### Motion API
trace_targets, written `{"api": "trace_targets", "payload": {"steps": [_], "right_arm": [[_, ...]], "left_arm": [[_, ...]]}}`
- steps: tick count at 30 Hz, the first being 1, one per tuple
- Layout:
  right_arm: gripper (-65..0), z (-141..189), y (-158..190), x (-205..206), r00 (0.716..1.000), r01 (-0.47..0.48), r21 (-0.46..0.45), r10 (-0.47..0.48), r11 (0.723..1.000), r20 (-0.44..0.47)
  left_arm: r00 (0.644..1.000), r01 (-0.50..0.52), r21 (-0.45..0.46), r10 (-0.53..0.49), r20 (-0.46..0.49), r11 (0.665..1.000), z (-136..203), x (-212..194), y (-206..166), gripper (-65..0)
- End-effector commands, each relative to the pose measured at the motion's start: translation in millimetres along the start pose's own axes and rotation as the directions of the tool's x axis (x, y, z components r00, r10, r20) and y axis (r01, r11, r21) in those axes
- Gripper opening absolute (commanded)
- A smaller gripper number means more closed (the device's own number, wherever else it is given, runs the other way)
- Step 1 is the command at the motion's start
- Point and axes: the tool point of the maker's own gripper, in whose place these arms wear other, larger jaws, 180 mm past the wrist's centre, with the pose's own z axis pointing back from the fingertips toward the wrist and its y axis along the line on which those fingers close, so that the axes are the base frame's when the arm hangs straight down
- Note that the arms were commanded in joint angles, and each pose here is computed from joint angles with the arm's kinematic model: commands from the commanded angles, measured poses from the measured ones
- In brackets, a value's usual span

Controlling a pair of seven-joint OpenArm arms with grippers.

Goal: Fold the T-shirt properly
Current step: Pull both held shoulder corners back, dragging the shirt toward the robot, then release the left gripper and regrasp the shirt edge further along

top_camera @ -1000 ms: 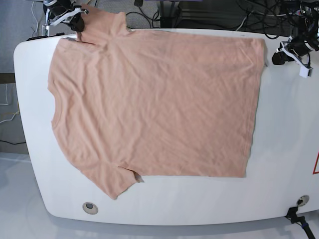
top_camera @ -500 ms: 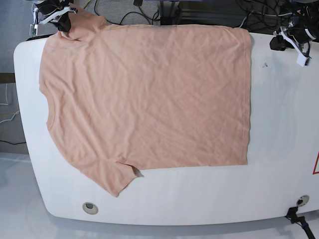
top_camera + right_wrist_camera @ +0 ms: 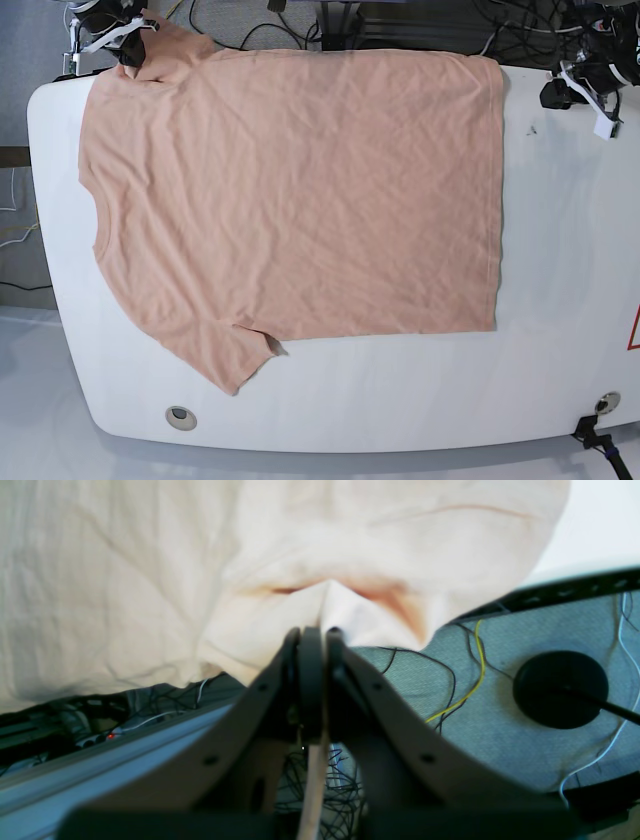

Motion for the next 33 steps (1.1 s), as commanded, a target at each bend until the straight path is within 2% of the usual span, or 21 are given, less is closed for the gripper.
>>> {"api": "trace_targets", "payload": {"steps": [1, 10, 14, 17, 20, 23, 27, 31, 33], "right_arm": [[-64.2, 5.0, 0.6, 8.3, 0.999, -0.015, 0.008, 0.015, 1.000, 0.029], [-64.2, 5.0, 0.6, 8.3, 0.999, -0.015, 0.008, 0.015, 1.000, 0.029], [-64.2, 5.0, 0.6, 8.3, 0.999, -0.015, 0.008, 0.015, 1.000, 0.029], [-64.2, 4.7, 0.8, 8.8, 0.999, -0.016, 0.009, 0.015, 1.000, 0.030], [-64.2, 4.7, 0.8, 8.8, 0.999, -0.016, 0.009, 0.015, 1.000, 0.030], [-64.2, 4.4, 0.9, 9.3, 0.999, -0.016, 0.009, 0.015, 1.000, 0.032], [-64.2, 4.1, 1.0, 9.8, 0.999, -0.016, 0.010, 0.016, 1.000, 0.033], [-64.2, 3.5, 1.3, 7.0, 1.000, -0.016, 0.011, 0.016, 1.000, 0.015], [-64.2, 2.1, 1.9, 7.9, 1.000, -0.017, 0.013, 0.017, 1.000, 0.013]], "left_arm": [[1.000, 0.024, -0.002, -0.024, 0.021, 1.000, 5.6, 9.7, 0.1, -55.5], [0.984, 0.171, -0.037, -0.169, 0.048, 0.985, 19.9, 23.1, -38.8, -54.5], [0.984, 0.172, -0.038, -0.170, 0.046, 0.984, 20.2, 21.9, -39.8, -41.5], [0.981, 0.194, -0.054, -0.194, 0.018, 0.979, 20.2, 16.1, -41.7, -35.6], [0.958, 0.286, -0.110, -0.288, -0.002, 0.952, 20.5, 8.7, -50.7, -34.8], [0.947, 0.310, -0.147, -0.319, -0.042, 0.939, 12.2, -4.2, -59.8, -34.8], [0.927, 0.341, -0.154, -0.359, -0.108, 0.927, 3.7, -20.7, -61.9, -34.8], [0.913, 0.364, -0.122, -0.380, -0.148, 0.923, 0.1, -30.2, -57.0, -34.8], [0.893, 0.402, -0.095, -0.413, -0.178, 0.911, 2.1, -34.1, -53.1, -34.8]]}}
